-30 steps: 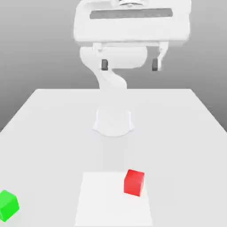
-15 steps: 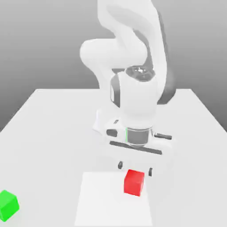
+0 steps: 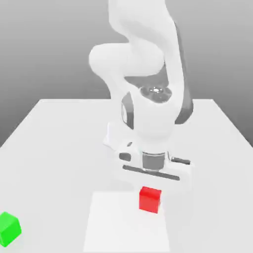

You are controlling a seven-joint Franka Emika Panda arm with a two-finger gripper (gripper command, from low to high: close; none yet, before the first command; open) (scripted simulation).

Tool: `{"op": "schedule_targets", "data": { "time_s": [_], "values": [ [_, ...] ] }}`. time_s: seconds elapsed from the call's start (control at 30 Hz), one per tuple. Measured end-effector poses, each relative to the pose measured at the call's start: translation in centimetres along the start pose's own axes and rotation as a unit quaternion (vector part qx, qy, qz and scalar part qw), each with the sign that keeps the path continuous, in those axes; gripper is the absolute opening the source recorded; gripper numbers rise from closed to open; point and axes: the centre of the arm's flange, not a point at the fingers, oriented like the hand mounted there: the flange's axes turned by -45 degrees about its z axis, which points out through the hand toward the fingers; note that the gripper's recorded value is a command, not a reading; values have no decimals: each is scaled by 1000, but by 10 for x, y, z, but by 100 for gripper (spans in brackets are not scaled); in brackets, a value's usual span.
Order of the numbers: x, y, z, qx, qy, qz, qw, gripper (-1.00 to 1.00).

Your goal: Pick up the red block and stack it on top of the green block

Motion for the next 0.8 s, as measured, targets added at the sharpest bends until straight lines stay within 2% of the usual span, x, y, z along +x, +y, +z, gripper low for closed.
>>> {"op": "schedule_targets", "data": {
  "time_s": [0.3,0.53,0.6,0.7,0.73,0.8],
  "values": [
    [118,123,-27,14,-7,148,989,-100],
    [179,277,-43,5,-2,264,965,-100],
    [184,309,-35,2,-1,284,959,-100],
    [185,318,6,0,0,290,957,-100],
    [185,319,14,0,0,290,957,100],
    [185,319,14,0,0,290,957,100]
  ]
}}
